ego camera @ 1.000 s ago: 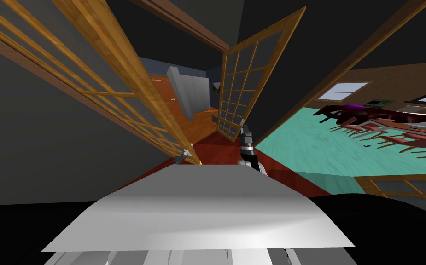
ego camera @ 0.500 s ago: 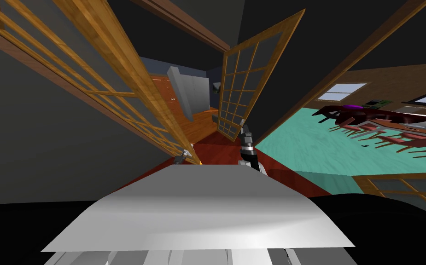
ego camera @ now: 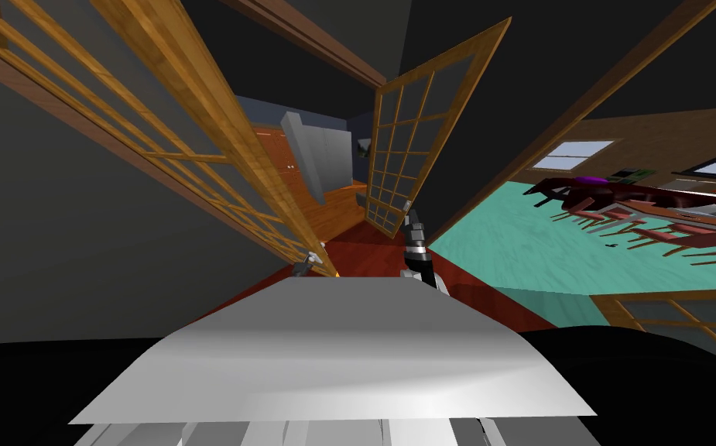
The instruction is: Pull the door open
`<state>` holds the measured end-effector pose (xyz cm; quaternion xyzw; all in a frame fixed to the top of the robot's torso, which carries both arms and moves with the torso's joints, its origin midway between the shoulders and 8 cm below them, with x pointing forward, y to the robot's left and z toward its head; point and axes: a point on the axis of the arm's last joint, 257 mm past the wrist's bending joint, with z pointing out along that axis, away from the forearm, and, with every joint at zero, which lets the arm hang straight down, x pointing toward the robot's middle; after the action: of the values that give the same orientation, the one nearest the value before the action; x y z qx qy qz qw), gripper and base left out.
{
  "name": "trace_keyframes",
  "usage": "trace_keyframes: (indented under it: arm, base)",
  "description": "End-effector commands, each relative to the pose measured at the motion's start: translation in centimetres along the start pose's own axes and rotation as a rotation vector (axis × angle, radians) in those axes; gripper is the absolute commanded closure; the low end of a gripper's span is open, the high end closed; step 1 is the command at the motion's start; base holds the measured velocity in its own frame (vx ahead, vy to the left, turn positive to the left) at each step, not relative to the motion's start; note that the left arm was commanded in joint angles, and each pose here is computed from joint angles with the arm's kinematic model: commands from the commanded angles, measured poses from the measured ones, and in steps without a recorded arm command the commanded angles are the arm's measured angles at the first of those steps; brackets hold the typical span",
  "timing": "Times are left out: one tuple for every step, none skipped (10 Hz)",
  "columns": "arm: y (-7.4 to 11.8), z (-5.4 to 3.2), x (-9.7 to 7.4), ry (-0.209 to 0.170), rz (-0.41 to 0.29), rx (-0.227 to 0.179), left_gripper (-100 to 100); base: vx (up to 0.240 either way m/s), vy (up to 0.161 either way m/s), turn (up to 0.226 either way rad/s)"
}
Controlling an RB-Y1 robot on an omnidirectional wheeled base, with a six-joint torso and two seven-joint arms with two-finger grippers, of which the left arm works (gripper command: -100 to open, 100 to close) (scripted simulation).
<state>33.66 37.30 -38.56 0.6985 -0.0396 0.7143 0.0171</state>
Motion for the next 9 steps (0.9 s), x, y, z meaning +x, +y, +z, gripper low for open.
trace_keyframes:
  arm:
    - [2.23, -0.53, -1.07, -0.018, -0.027, -0.03, -100]
    - [2.45, -0.68, -1.09, -0.019, -0.029, -0.038, -100]
    - [2.45, -0.68, -1.09, -0.019, -0.029, -0.038, -100]
    - [2.45, -0.68, -1.09, -0.019, -0.029, -0.038, -100]
    - [2.45, -0.68, -1.09, -0.019, -0.029, -0.038, -100]
    - [2.45, -0.68, -1.09, -0.019, -0.029, -0.038, -100]
    - [2.45, -0.68, -1.09, -0.019, -0.029, -0.038, -100]
    - [2.63, -0.8, -1.11, -0.019, -0.031, -0.044, -100]
    - [2.63, -0.8, -1.11, -0.019, -0.031, -0.044, -100]
  base:
    - [0.011, -0.008, 0.016]
    - [-0.01, 0.012, -0.012]
    - [-0.033, 0.016, -0.025]
    - [-0.02, 0.007, -0.011]
    - [0.005, 0.01, 0.006]
    - [-0.006, 0.008, 0.015]
    - [-0.004, 0.005, -0.011]
    - [-0.024, 0.018, 0.001]
    - [-0.031, 0.018, -0.02]
